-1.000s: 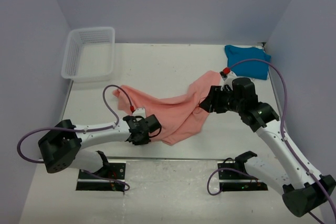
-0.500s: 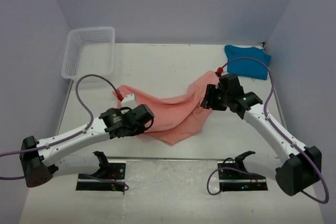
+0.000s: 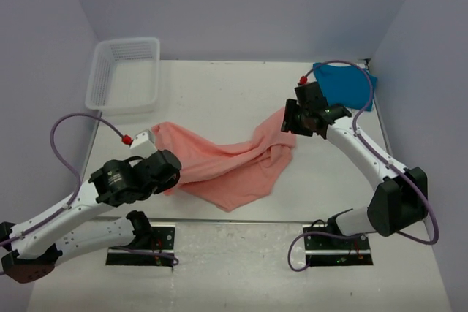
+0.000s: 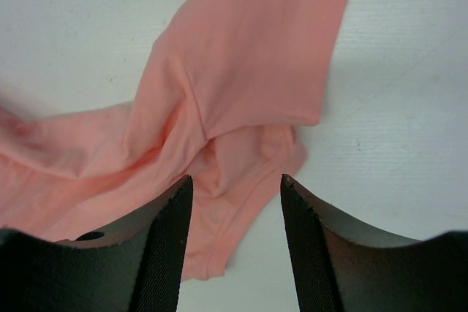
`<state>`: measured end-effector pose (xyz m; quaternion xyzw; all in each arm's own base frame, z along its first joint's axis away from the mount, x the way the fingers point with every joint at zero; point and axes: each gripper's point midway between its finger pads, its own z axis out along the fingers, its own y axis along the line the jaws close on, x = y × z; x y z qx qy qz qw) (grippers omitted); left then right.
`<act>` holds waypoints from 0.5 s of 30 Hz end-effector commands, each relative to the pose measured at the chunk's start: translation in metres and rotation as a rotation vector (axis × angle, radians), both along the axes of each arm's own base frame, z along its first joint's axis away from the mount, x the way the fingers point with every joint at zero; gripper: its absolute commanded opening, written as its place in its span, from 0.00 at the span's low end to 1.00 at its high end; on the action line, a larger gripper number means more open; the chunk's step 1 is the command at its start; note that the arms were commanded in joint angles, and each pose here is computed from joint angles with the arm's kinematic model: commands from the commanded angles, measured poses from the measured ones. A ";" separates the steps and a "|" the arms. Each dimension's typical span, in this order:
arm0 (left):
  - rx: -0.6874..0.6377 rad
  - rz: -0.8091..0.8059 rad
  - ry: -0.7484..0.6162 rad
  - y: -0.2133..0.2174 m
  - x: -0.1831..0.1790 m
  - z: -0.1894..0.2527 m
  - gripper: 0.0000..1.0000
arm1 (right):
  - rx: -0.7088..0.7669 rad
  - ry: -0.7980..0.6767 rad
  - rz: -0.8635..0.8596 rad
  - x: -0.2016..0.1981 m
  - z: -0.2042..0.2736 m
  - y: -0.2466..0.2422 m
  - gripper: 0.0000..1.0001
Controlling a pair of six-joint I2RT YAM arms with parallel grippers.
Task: Fold and stack the t-shirts
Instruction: Flatten out the tshirt
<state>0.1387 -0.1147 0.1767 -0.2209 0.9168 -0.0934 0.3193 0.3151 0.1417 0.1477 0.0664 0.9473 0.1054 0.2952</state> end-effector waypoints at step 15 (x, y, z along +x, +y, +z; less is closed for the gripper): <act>0.017 0.146 -0.219 0.055 0.027 0.069 0.00 | -0.092 0.128 -0.064 0.109 -0.025 -0.027 0.52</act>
